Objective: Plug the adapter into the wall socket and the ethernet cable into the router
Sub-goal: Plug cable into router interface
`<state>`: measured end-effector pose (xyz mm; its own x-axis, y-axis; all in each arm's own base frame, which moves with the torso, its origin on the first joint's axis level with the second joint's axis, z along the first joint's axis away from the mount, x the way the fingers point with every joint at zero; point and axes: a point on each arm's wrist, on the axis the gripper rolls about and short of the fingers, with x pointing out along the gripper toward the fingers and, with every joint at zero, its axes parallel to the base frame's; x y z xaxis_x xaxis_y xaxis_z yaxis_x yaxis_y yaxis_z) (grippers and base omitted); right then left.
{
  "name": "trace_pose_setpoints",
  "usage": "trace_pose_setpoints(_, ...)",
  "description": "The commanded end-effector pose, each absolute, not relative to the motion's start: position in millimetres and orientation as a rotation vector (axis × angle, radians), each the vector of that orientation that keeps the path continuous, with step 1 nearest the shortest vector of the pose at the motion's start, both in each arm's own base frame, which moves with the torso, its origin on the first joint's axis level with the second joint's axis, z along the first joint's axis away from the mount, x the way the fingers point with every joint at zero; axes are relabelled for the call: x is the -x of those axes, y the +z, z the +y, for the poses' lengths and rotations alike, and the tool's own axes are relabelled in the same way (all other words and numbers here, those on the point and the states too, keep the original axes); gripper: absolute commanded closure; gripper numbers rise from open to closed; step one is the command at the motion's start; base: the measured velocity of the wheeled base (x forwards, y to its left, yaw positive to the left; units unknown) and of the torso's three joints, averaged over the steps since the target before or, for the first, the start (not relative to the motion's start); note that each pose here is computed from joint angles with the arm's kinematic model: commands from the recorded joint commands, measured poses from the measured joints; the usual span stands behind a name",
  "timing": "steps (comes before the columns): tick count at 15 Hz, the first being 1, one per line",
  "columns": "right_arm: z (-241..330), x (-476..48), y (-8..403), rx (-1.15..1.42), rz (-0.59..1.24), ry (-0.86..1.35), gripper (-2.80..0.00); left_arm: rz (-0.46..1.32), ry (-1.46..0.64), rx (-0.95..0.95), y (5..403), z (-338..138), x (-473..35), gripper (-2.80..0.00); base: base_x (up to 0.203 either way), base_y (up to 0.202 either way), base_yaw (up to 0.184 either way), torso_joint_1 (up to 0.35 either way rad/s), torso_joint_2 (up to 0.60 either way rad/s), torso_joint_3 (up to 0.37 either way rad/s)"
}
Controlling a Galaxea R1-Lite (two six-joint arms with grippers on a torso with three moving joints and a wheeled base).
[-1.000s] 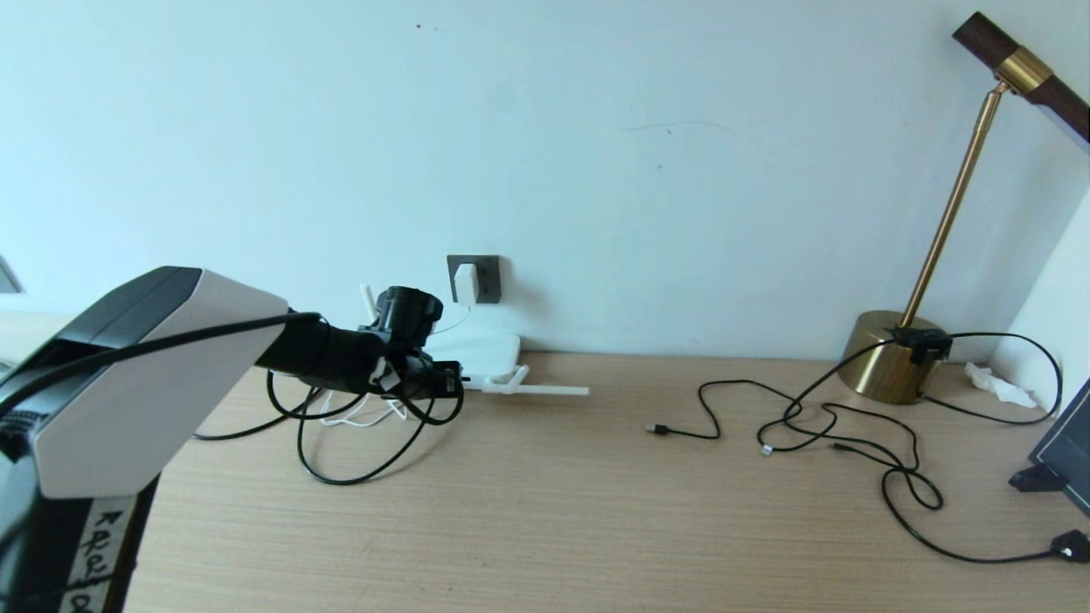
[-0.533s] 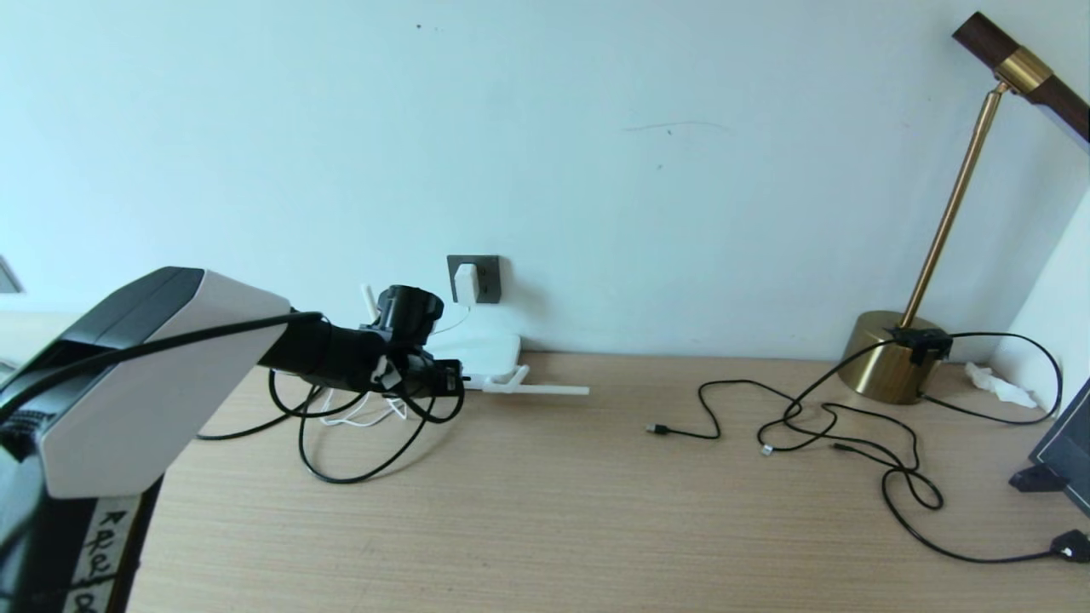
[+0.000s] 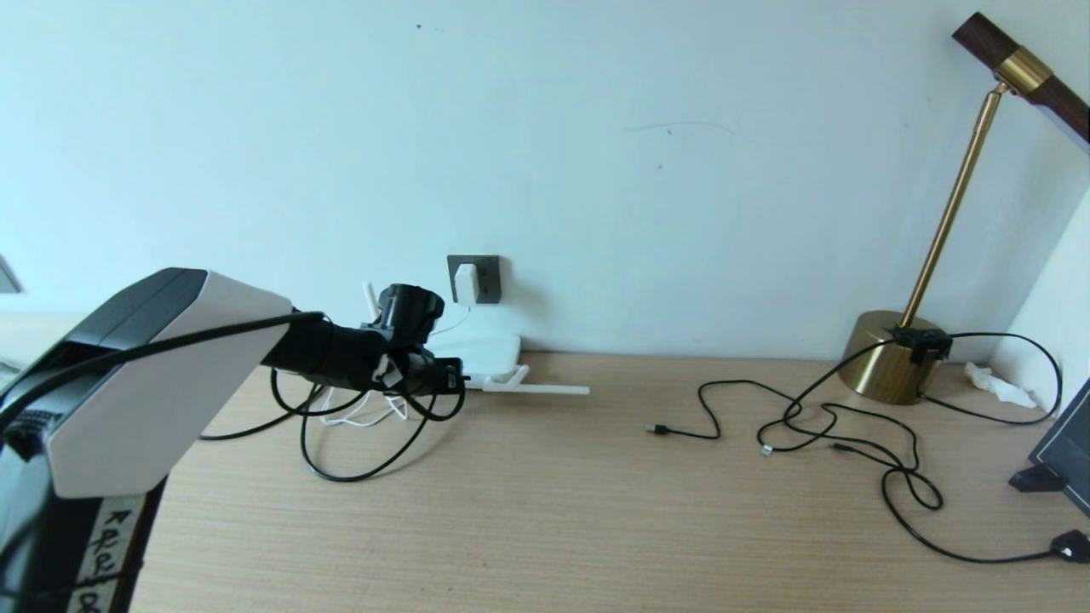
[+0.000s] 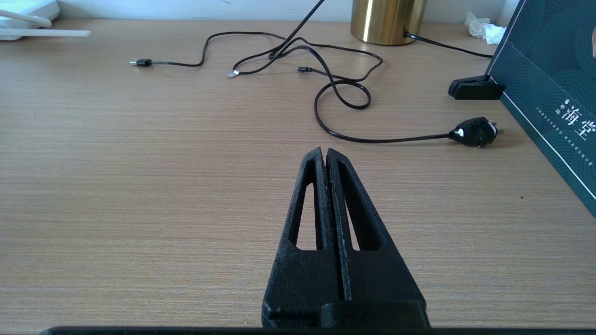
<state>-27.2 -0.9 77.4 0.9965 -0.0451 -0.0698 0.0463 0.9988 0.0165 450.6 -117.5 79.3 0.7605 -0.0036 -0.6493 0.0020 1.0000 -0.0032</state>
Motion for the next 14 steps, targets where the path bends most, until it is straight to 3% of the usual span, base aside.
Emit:
trace_pose_setpoints(1, -0.9, 27.1, 77.3, -0.018, 0.071, -0.045, 0.0, 0.71, -0.002, 0.002, 77.5, -118.0, -451.0, 0.0, 0.0, 0.0, 0.0, 0.0, 0.0, 0.0)
trace_pose_setpoints(14, -0.9, 27.1, 77.3, -0.018, 0.072, -0.045, 0.0, 0.704, 0.006, 0.003, 79.3, -113.5, -453.5, 0.0, 0.0, 0.0, 0.0, 0.0, 0.0, 0.0)
